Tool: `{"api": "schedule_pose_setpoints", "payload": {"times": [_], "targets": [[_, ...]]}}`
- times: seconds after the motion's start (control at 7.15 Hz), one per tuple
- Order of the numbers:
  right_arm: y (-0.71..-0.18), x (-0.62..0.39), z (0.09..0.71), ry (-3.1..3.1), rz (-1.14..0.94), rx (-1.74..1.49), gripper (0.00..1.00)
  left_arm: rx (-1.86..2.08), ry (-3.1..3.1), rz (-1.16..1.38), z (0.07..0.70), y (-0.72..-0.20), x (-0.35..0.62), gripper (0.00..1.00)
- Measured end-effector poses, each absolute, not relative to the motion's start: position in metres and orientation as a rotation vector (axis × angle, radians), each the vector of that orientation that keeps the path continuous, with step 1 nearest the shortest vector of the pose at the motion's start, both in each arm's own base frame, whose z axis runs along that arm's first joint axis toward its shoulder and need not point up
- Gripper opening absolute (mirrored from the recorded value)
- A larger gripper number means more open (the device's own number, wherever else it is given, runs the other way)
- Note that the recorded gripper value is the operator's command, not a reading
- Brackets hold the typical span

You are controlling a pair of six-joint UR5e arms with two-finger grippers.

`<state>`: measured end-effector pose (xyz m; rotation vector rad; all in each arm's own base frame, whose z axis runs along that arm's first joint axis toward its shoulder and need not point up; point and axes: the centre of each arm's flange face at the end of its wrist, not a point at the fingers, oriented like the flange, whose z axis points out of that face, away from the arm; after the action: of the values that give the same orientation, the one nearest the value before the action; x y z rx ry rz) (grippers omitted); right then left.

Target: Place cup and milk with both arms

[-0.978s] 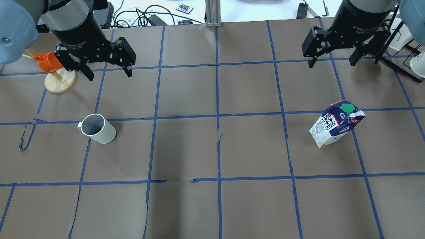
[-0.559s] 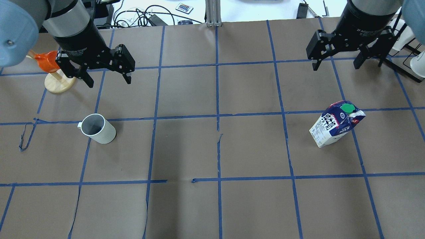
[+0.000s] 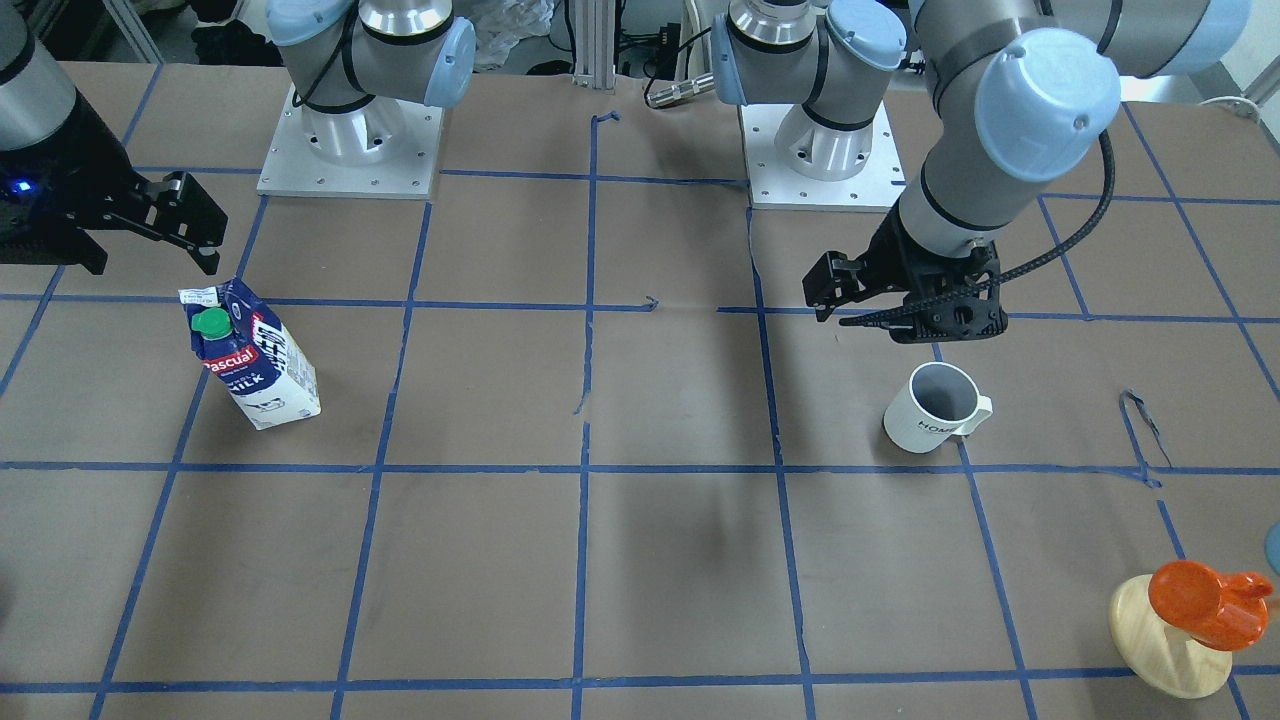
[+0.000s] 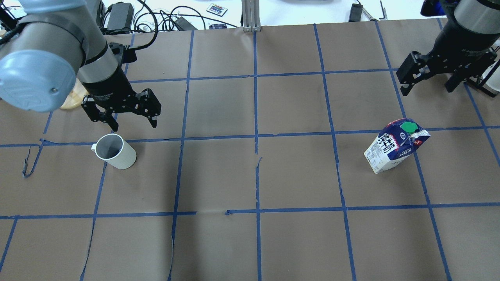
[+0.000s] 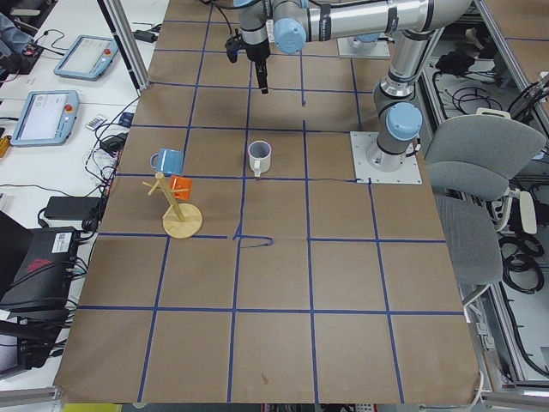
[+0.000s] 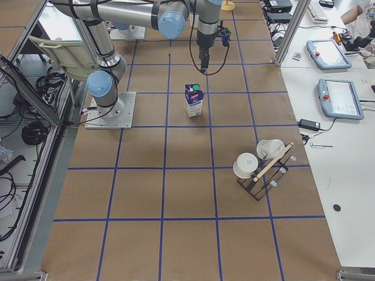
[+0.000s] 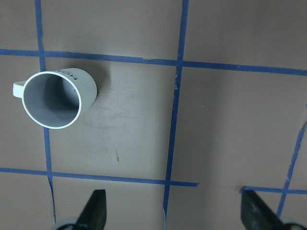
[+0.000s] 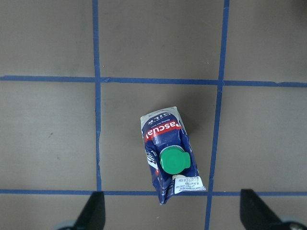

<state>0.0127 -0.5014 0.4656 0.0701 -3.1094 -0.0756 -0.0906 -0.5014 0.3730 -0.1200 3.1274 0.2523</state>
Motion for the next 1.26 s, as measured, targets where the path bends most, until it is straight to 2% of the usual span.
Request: {"api": "schedule_pose_setpoints", "payload": {"times": [0.14, 0.28, 0.56, 0.84, 0.98, 1.12, 1.26], "targets": [[-0.503, 0.009, 0.452, -3.111, -0.077, 0.088, 1.00, -0.098, 3.131, 0.229, 0.342, -0.499, -0.083, 1.00], [-0.506, 0.007, 0.434, -3.114, -0.084, 0.095, 1.00, -0.067, 3.130, 0.193, 0.313, -0.497, -0.072, 0.90], [-0.509, 0.006, 0.407, -3.112, -0.088, 0.105, 1.00, -0.077, 3.123, 0.181, 0.278, -0.499, -0.032, 0.87], [-0.510, 0.005, 0.402, -3.108, -0.073, 0.110, 1.00, -0.064, 3.124, 0.214, 0.260, -0.503, -0.015, 0.61], [-0.510, 0.005, 0.402, -3.108, -0.073, 0.112, 1.00, -0.054, 3.118, 0.219, 0.256, -0.505, -0.012, 0.43], [-0.510, 0.005, 0.400, -3.109, -0.080, 0.113, 1.00, -0.046, 3.102, 0.226, 0.253, -0.506, -0.009, 0.07], [-0.509, 0.005, 0.394, -3.109, -0.099, 0.113, 1.00, -0.037, 3.088, 0.230, 0.251, -0.507, -0.007, 0.00]]}}
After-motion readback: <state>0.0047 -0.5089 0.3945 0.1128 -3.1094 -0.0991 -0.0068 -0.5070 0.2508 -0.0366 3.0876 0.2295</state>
